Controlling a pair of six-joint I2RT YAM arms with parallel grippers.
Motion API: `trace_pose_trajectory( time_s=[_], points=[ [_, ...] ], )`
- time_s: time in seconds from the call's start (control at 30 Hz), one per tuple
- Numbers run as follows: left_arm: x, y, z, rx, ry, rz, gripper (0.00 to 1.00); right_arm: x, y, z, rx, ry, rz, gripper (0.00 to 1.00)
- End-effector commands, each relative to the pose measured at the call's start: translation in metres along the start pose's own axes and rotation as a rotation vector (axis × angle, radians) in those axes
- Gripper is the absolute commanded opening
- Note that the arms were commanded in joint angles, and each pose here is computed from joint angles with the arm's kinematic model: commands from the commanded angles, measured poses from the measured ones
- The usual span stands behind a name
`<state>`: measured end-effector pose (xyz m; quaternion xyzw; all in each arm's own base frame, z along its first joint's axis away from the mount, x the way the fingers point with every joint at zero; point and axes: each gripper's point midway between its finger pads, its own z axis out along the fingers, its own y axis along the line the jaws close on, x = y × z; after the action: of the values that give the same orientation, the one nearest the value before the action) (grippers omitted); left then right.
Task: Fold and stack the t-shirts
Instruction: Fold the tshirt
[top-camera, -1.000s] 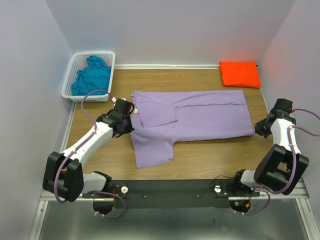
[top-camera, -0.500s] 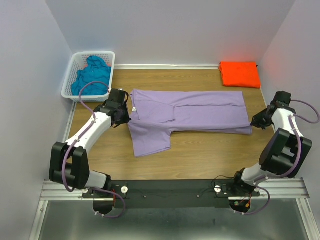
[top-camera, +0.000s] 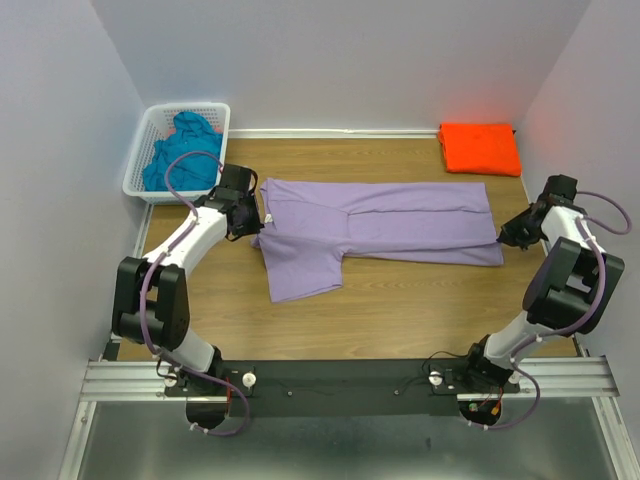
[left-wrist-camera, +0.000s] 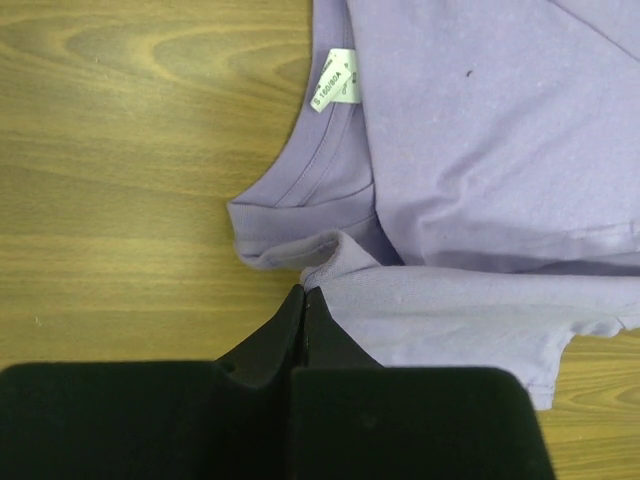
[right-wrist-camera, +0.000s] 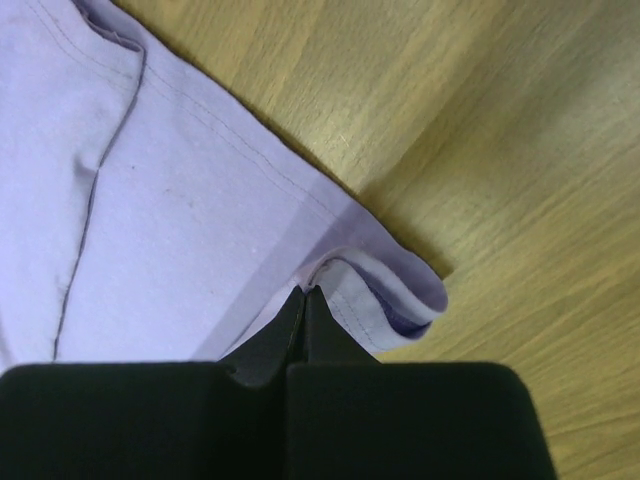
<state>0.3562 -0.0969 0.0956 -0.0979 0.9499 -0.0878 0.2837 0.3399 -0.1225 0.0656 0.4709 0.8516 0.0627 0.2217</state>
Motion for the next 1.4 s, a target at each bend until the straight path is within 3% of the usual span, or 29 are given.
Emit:
trace_pose_trajectory(
  time_s=[0.0,0.97,1.37],
  points=[
    [-0.020,-0.002,0.003,0.015,-0.040,0.000,0.00,-0.017,0.017,0.002,-0.050,-0.032,-0.001,0.01],
    [-0.031,0.009,0.050,-0.029,-0.047,0.000,0.00,-0.025,0.027,0.053,-0.048,-0.016,-0.022,0.01],
    [-0.029,0.013,0.053,-0.048,-0.052,-0.009,0.00,-0.042,0.053,0.032,-0.113,-0.079,-0.049,0.01]
  ],
)
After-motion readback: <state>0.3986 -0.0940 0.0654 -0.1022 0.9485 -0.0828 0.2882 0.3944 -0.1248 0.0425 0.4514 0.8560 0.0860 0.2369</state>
